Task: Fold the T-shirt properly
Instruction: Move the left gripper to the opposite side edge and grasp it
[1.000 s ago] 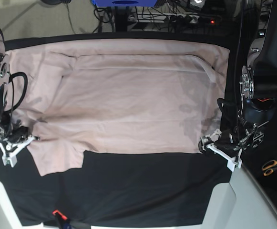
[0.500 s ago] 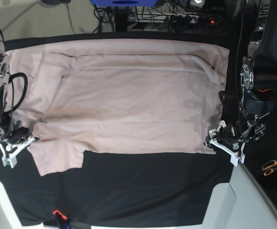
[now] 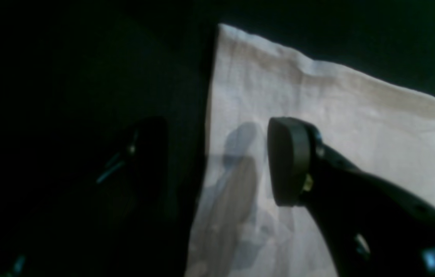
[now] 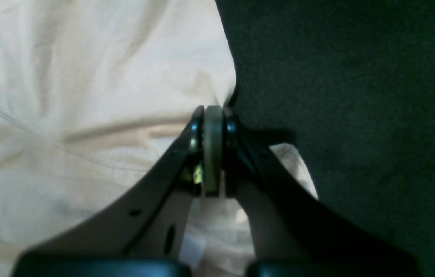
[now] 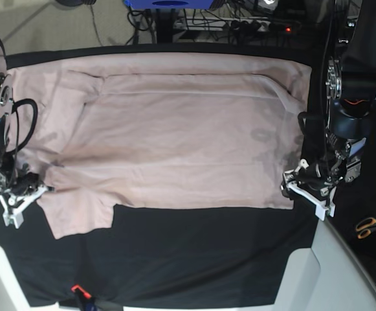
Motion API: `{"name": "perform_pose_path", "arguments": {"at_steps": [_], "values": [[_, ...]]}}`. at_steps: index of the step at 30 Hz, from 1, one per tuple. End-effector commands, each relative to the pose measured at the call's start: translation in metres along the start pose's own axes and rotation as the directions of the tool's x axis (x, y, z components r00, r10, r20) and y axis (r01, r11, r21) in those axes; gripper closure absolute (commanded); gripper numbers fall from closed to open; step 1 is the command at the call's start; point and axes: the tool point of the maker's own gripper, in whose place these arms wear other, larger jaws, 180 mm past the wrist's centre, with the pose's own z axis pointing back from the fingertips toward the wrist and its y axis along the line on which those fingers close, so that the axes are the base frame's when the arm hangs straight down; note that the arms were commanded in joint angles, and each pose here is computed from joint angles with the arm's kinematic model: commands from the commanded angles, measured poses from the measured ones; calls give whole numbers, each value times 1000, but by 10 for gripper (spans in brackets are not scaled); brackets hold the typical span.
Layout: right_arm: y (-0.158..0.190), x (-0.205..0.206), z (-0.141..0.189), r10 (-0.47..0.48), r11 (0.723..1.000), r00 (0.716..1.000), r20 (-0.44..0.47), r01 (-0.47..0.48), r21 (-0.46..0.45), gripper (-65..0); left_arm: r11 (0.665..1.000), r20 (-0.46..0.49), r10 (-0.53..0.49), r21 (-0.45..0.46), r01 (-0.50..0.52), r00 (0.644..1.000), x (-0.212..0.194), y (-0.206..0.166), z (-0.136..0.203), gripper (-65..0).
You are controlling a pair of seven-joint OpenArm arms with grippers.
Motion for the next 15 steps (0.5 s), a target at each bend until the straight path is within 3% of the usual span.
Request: {"name": "perform_pose_path", "arguments": {"at_steps": [1, 3, 6, 7, 15], "values": [[-5, 31, 6, 4, 1000, 998, 70, -3, -7, 0, 999, -223, -9, 33, 17, 975, -62, 6, 0, -392], [-5, 31, 6, 4, 1000, 998, 70, -3, -7, 0, 999, -233, -13, 31, 21, 972, -69, 6, 1, -278], [-5, 31, 6, 4, 1000, 998, 70, -3, -7, 0, 1000, -239, -11, 22, 16, 971, -75, 0, -1, -33], [-5, 31, 6, 4, 1000, 998, 70, -3, -7, 0, 1000, -240, -11, 20, 16, 971, -75, -1, -1, 0], [-5, 31, 6, 4, 1000, 998, 70, -3, -7, 0, 999, -268, -9, 28, 17, 963, -93, 4, 0, 0]]}}
